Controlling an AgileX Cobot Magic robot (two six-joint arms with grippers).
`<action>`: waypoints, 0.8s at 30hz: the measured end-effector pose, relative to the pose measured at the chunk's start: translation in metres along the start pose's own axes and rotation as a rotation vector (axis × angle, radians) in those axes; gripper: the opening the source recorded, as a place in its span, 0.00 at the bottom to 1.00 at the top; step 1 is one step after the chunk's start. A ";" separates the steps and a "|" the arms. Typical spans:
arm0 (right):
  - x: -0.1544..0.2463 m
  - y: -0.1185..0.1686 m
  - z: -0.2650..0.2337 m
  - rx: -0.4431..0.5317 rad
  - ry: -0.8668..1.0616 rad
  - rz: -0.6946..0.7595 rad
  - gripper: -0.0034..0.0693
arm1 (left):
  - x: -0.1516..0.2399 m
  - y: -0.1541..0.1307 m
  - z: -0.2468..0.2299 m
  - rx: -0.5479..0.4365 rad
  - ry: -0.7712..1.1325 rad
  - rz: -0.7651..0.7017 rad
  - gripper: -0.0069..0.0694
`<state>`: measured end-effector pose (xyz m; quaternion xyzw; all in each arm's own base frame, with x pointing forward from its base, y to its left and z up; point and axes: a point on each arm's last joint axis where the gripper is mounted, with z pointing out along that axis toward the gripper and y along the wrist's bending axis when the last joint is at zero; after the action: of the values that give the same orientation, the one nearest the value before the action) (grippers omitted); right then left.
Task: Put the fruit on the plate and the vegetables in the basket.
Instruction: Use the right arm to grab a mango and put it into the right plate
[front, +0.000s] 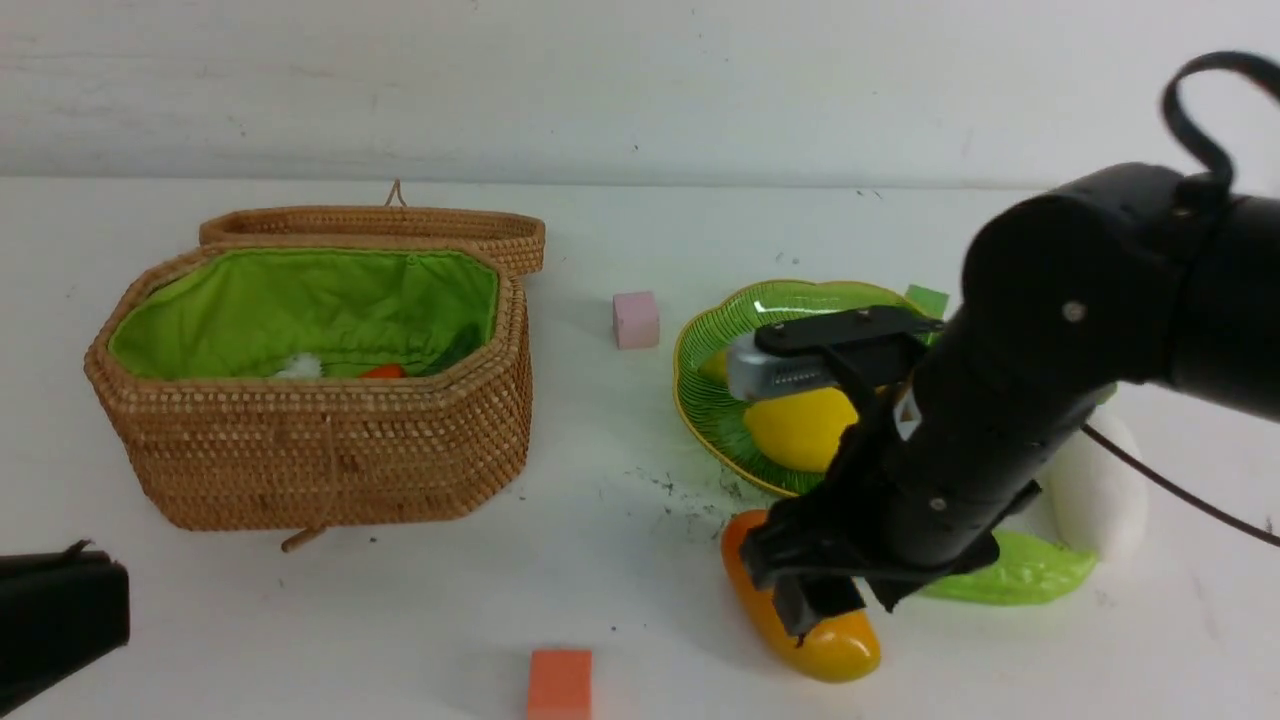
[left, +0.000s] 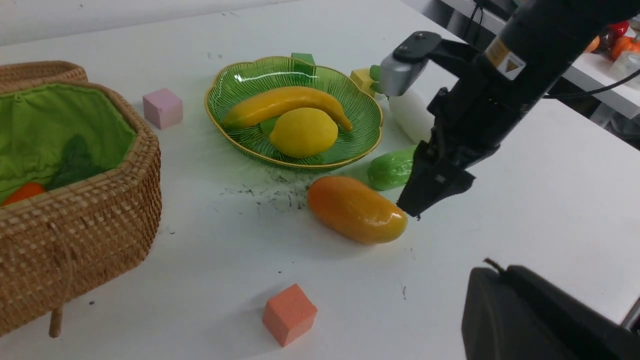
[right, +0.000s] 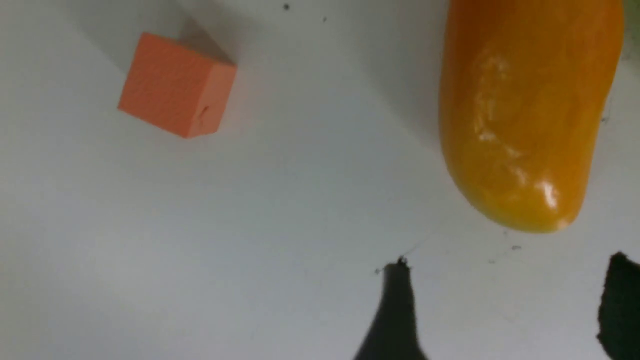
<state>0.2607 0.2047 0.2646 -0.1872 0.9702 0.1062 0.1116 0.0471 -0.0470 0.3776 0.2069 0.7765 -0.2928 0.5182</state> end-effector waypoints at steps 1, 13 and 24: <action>-0.003 -0.001 0.005 0.011 0.000 0.002 0.87 | 0.000 0.000 0.000 0.002 0.000 -0.003 0.07; -0.019 -0.011 0.064 0.121 0.051 -0.016 0.93 | 0.003 0.000 0.000 0.004 0.031 0.016 0.07; -0.023 -0.012 0.088 0.120 0.059 -0.014 0.85 | 0.006 -0.001 0.000 0.010 0.065 0.003 0.07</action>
<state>0.3016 0.2238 0.1847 -0.1901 0.9763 0.0415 0.0947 0.0441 -0.0475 0.3724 0.2199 0.7911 -0.2891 0.4921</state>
